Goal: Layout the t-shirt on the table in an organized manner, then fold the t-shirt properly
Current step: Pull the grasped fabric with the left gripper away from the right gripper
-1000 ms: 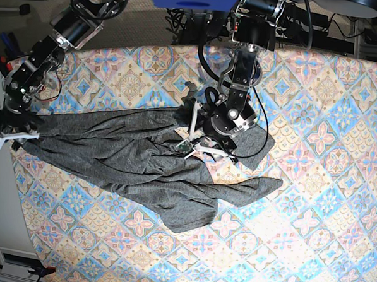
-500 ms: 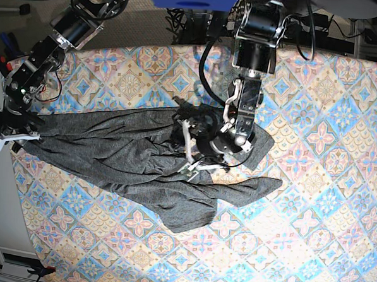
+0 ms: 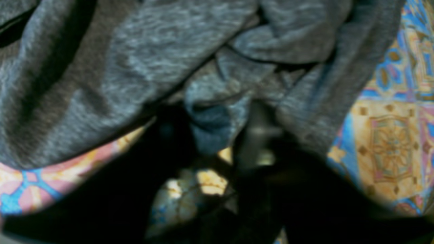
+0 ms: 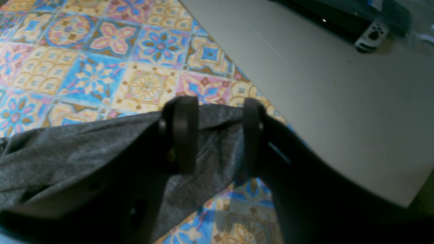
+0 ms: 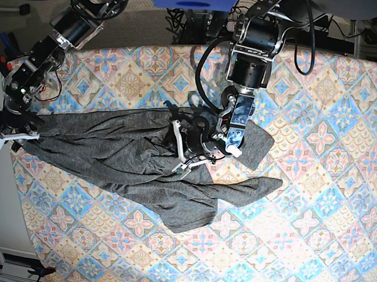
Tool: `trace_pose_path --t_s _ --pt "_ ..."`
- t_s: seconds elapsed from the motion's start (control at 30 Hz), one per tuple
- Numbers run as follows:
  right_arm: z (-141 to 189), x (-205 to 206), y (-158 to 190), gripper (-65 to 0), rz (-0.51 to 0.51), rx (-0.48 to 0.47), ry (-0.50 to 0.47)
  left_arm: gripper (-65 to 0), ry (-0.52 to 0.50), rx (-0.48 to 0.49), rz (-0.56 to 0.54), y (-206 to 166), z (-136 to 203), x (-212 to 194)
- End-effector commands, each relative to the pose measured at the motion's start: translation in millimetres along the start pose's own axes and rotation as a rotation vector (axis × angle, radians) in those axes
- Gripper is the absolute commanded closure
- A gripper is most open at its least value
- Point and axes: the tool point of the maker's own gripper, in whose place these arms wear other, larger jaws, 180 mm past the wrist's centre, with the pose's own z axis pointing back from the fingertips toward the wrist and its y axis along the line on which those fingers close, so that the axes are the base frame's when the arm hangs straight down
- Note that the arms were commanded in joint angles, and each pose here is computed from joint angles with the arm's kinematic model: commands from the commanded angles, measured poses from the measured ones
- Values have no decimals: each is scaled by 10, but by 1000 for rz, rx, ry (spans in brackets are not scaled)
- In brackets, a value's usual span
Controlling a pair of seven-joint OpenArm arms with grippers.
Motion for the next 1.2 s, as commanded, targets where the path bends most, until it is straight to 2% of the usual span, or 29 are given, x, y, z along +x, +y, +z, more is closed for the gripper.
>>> trace_pose_path --t_s 0.0,0.23,0.37,0.5,0.57,0.67,0.8,0.93,1.17 --pt "10 213 -24 -213 3 -3 -66 0 -15 10 -30 27 25 178" --pt "1 192 -23 -213 2 -3 -60 0 -96 98 -73 148 282 586" --pt "1 192 -23 -213 2 -3 -60 0 -161 184 -140 118 708 817" --pt "-1 187 -21 -213 3 -2 -59 0 -198 280 -154 217 1101 876" --pt "-1 187 5 -213 13 13 -59 0 -185 351 -152 386 1336 766" --pt "6 181 151 -213 78 92 -59 0 -184 444 -142 570 1657 609" --pt "-7 136 185 -213 91 114 -47 0 -139 523 -137 762 1911 318" --pt "-81 -53 187 -213 79 120 7 0 -77 548 -108 856 1987 -19" --pt "-144 -262 245 -213 85 156 63 0 -33 568 -59 910 2056 -305"
